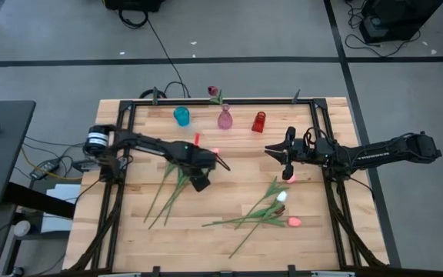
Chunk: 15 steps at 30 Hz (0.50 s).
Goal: Sort flowers into vase by color
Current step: Put the top left pink flower into the blue vase
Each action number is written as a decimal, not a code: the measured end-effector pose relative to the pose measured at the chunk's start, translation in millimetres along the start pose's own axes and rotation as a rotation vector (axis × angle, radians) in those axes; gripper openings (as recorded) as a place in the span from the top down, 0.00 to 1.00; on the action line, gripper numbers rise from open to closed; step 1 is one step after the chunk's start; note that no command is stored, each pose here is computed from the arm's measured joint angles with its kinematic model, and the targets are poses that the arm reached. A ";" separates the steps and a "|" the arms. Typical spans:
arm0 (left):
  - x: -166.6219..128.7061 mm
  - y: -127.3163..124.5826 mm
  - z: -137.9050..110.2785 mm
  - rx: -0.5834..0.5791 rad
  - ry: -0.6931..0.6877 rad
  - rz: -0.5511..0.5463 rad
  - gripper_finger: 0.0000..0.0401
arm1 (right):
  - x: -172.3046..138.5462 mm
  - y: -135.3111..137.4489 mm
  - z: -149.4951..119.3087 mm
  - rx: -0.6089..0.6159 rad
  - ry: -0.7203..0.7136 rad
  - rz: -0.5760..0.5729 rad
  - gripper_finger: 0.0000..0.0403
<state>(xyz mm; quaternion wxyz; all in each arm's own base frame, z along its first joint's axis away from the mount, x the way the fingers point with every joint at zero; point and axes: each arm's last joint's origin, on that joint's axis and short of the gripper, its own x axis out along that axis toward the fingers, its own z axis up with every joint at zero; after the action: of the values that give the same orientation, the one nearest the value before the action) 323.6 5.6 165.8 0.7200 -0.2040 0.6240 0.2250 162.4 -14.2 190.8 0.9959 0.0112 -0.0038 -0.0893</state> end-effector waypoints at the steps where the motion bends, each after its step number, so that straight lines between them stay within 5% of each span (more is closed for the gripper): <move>1: 3.9 -0.7 0.7 0.008 0.017 0.013 0.58 | 0.0 0.0 0.0 0.000 0.000 0.000 0.81; 10: 18.2 -3.2 2.7 0.054 0.050 0.038 0.61 | 0.0 0.0 0.0 0.000 0.000 0.000 0.81; 15: 15.6 -2.8 2.6 0.075 0.033 0.042 0.84 | 0.0 0.0 0.0 0.000 0.000 0.000 0.81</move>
<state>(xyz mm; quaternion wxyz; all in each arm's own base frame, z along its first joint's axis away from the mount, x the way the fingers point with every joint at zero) 329.3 5.9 150.8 0.7118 -0.1677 0.6480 0.2130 162.4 -14.2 190.8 0.9959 0.0112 -0.0037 -0.0892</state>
